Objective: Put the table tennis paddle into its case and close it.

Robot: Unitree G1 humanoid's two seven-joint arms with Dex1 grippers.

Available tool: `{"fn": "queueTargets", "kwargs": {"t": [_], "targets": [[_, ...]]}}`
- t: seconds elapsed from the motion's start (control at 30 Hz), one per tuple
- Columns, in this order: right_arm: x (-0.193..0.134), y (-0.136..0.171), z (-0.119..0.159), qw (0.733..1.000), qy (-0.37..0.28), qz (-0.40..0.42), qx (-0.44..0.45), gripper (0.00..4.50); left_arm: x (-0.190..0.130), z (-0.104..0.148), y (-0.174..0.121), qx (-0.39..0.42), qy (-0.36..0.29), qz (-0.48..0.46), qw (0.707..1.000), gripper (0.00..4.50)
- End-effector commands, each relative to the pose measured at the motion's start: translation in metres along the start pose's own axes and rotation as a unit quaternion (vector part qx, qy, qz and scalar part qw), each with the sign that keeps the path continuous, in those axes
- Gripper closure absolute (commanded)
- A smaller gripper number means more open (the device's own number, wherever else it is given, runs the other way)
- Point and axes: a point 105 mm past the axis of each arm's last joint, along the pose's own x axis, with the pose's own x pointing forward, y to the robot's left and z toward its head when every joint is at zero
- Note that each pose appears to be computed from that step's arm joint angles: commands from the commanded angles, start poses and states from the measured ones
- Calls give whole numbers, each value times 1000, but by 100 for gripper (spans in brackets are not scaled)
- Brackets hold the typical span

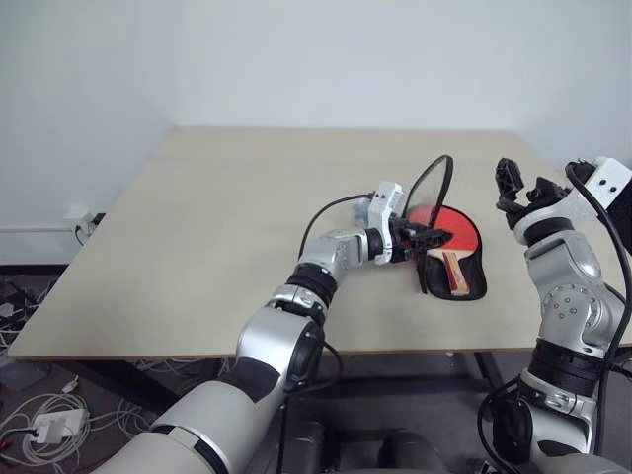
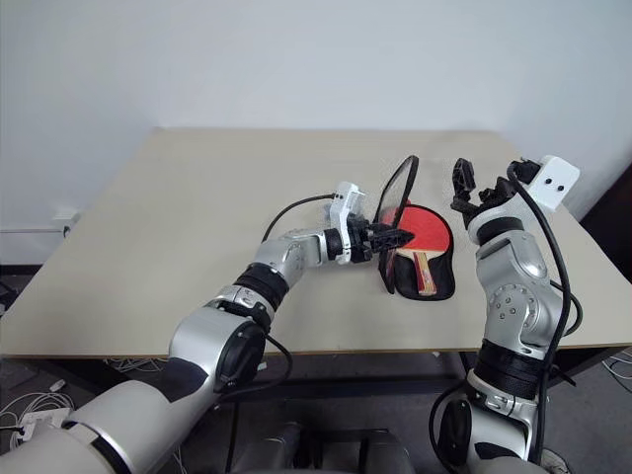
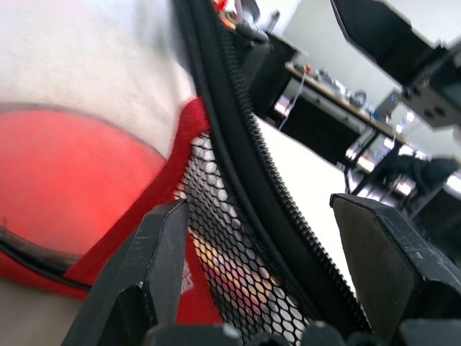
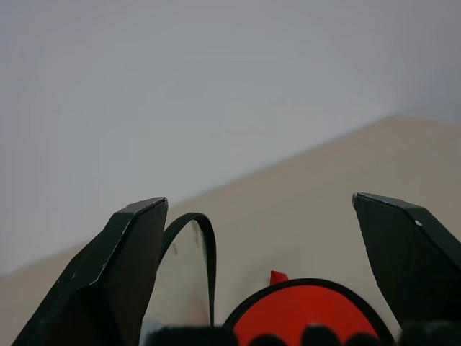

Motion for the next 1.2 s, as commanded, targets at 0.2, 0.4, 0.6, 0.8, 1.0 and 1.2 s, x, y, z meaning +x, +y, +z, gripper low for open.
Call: {"fn": "queueTargets", "kwargs": {"t": [0.2, 0.4, 0.6, 0.8, 1.0, 1.2], "targets": [[1, -7, 30, 998, -63, -20, 4, 4, 19, -6, -62, -72, 21, -177, 981, 115], [2, -11, 19, 999, -44, -31, 4, 4, 22, -4, -60, -80, 5, -163, 983, 115], [3, -3, -27, 997, 64, -9, -37, 4, 3, 8, -41, -57, 0, -132, 990, 115], [-7, 9, -76, 981, 170, 15, -88, 4, -44, 5, -4, 17, 27, -73, 997, 115], [-24, 16, -122, 957, 263, 34, -117, 4, -90, 16, -12, 119, 56, -81, 988, 115], [-33, 28, -144, 941, 310, 48, -128, 4, -125, 15, -2, 200, 98, -50, 974, 115]]}}
